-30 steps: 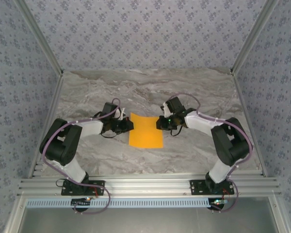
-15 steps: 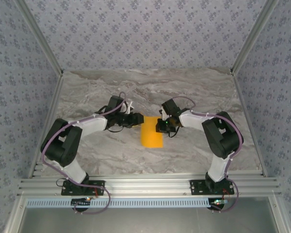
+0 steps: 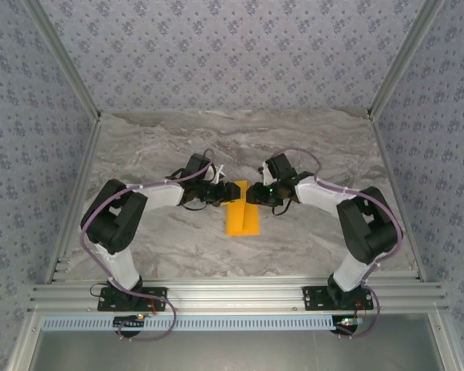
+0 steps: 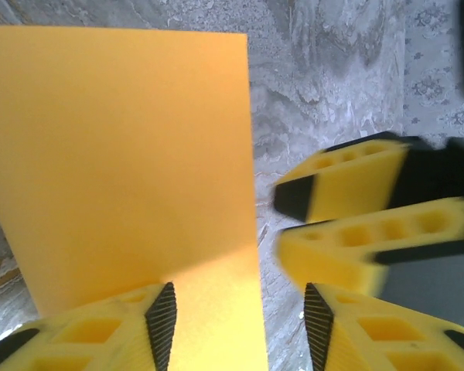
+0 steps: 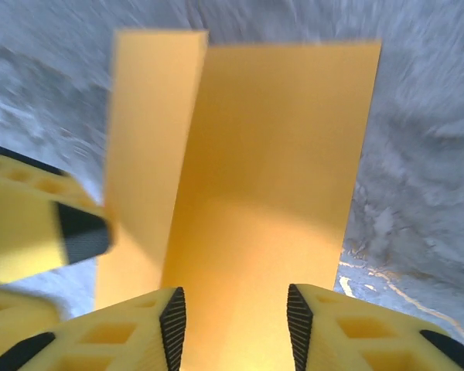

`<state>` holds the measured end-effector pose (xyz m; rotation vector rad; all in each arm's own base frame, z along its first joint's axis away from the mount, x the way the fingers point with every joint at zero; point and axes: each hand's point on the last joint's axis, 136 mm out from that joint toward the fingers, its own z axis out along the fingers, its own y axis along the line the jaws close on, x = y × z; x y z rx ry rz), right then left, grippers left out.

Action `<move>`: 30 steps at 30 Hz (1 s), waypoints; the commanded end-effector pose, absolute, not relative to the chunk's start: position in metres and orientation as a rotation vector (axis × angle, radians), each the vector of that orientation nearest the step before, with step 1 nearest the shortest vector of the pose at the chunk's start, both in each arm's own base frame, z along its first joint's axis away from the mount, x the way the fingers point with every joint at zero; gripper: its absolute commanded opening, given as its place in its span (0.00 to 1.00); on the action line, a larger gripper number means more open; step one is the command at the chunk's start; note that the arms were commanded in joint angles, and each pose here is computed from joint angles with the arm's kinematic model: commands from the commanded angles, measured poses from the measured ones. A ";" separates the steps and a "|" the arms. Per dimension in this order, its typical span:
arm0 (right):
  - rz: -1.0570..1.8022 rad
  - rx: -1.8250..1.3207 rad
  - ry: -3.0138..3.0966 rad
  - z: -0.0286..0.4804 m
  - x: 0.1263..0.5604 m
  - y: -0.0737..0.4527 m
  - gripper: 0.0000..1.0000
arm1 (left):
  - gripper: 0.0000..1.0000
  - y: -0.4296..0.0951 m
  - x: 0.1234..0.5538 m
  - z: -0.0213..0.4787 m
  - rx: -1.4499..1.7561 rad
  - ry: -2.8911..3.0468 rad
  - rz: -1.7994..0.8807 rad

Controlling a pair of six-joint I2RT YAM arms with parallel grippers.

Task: Fold a paper plane with a square sheet of paper (fold left side to right side)
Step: First fold in half a square sheet of paper at the center of the table.

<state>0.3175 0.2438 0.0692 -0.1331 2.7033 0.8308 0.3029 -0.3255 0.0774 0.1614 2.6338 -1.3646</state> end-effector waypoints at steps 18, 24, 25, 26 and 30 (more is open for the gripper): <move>1.151 -0.015 2.681 0.068 0.312 0.276 0.33 | 0.27 -0.329 0.314 0.081 0.156 2.609 -1.334; 1.021 -0.024 2.725 0.059 0.313 0.264 0.07 | 0.34 -0.322 0.312 0.086 0.158 2.613 -1.290; 0.984 -0.032 2.732 0.058 0.314 0.261 0.07 | 0.37 -0.320 0.311 0.087 0.160 2.615 -1.274; 0.928 -0.060 2.747 0.055 0.314 0.257 0.06 | 0.40 -0.318 0.310 0.088 0.161 2.619 -1.254; 0.779 -0.099 2.798 0.045 0.315 0.247 0.07 | 0.48 -0.305 0.306 0.084 0.154 2.659 -1.155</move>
